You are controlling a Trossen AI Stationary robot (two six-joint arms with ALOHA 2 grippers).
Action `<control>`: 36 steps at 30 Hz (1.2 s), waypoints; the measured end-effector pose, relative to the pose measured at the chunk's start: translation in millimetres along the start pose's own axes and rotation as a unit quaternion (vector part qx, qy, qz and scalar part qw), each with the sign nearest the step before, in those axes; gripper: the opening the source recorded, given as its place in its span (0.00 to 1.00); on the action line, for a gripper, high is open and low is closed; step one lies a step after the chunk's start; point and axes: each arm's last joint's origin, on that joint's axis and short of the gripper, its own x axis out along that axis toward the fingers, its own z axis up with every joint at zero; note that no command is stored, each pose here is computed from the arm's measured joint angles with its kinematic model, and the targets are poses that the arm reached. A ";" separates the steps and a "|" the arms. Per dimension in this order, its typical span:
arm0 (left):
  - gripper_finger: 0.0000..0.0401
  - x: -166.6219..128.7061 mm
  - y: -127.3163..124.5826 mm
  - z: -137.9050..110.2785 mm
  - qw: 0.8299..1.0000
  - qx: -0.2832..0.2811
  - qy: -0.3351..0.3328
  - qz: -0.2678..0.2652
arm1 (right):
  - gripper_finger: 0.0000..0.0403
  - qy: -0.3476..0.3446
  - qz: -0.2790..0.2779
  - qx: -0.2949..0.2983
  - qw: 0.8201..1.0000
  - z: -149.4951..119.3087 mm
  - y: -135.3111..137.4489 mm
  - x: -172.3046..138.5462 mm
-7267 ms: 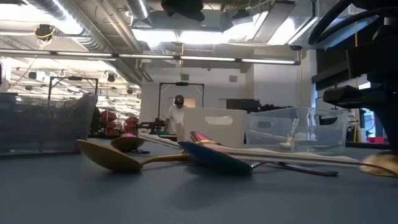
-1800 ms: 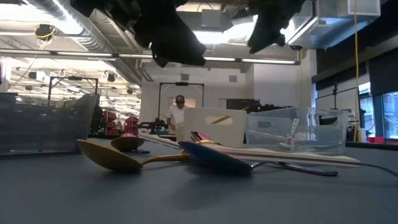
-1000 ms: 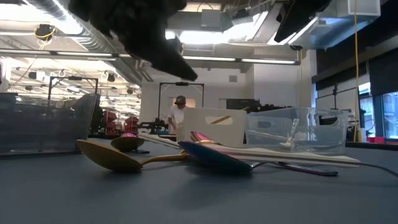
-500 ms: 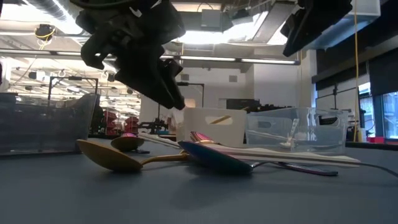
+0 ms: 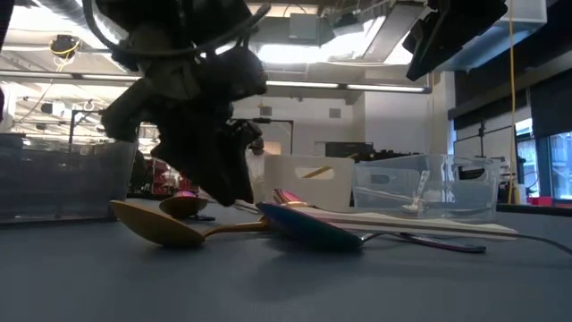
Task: Sort silverware by color (type)
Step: Put the green spoon into the transparent bin
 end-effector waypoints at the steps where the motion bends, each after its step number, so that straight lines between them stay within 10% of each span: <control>1: 0.40 1.9 -0.2 -1.0 1.000 0.000 0.003 -0.004 | 0.33 0.000 0.000 0.000 1.000 0.0 0.0 0.0; 36: 0.40 9.3 1.1 -4.8 1.000 -0.006 0.015 0.009 | 0.33 0.001 0.000 0.000 1.000 -0.1 0.0 0.0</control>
